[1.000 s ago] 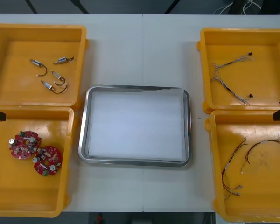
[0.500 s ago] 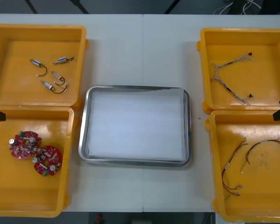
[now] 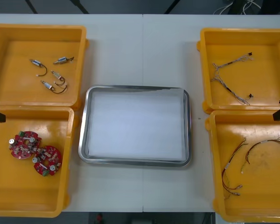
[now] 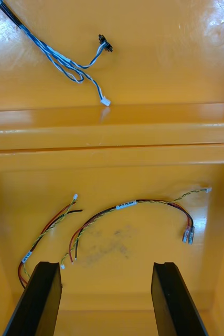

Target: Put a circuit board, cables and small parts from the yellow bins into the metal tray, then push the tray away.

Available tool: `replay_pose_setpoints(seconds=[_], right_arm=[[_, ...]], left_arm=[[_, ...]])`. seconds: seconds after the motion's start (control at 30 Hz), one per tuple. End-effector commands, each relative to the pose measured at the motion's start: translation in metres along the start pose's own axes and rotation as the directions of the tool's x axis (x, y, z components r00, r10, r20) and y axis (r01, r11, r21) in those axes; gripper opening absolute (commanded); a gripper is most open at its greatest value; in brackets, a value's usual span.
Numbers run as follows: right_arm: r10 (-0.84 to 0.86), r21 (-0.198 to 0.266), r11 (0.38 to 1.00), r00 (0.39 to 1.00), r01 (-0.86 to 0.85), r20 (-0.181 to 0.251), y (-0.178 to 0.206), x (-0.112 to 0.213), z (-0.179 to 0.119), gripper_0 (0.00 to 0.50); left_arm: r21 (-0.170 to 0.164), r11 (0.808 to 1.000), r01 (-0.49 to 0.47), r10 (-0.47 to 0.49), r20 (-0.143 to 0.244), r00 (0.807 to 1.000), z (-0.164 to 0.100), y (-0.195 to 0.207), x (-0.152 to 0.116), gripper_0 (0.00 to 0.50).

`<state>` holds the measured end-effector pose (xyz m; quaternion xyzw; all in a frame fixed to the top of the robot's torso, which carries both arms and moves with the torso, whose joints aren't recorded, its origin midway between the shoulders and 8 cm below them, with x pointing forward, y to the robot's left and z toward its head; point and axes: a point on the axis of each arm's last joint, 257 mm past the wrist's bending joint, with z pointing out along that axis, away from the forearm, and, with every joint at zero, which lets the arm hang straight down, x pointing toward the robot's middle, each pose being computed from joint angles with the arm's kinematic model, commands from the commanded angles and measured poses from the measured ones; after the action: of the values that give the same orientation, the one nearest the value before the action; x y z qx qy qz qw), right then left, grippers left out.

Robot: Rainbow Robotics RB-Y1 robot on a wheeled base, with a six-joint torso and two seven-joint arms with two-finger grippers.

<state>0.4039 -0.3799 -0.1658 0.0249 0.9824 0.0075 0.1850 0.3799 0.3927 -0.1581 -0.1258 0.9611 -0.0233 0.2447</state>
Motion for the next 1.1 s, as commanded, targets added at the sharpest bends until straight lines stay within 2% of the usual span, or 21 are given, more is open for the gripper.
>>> replay_pose_setpoints(seconds=[0.03,0.2,0.23,0.33,0.43,0.67,0.83,1.03,1.1], right_arm=[[-0.035,0.0,0.999,0.999,0.035,0.017,0.0,-0.002,-0.003,0.5],[-0.035,0.0,0.999,0.999,0.035,0.017,0.0,-0.002,-0.003,0.5],[-0.025,0.013,1.0,0.998,0.025,-0.053,-0.008,0.02,0.013,0.5],[-0.031,0.038,0.999,0.998,0.033,-0.056,-0.016,0.02,0.01,0.5],[-0.075,0.064,0.995,0.994,0.081,-0.081,-0.024,0.024,0.005,0.5],[-0.33,0.056,0.941,0.94,0.335,-0.084,-0.036,0.024,0.002,0.5],[-0.498,0.037,0.865,0.866,0.5,-0.049,-0.043,0.026,0.01,0.5],[-0.7,0.04,0.714,0.714,0.699,0.008,-0.054,0.029,0.02,0.5],[-0.758,0.045,0.653,0.652,0.756,0.033,-0.056,0.032,0.025,0.5]], left_arm=[[-0.017,0.989,-0.144,0.144,0.003,0.99,-0.003,0.004,0.001,0.5],[-0.011,0.982,-0.187,0.187,-0.005,0.982,0.0,0.009,-0.001,0.5],[-0.01,0.98,-0.199,0.199,-0.004,0.98,0.001,0.01,-0.002,0.5],[0.002,0.973,-0.231,0.231,-0.008,0.973,0.004,0.015,-0.006,0.5],[0.028,0.97,-0.24,0.24,-0.016,0.971,0.008,0.02,-0.008,0.5],[0.021,0.967,-0.253,0.253,-0.016,0.967,0.009,0.027,-0.011,0.5],[0.008,0.968,-0.252,0.252,-0.006,0.968,0.01,0.031,-0.016,0.5],[-0.009,0.975,-0.222,0.222,-0.018,0.975,0.013,0.045,-0.017,0.5],[-0.027,0.977,-0.212,0.211,-0.018,0.977,0.014,0.054,-0.02,0.5]])
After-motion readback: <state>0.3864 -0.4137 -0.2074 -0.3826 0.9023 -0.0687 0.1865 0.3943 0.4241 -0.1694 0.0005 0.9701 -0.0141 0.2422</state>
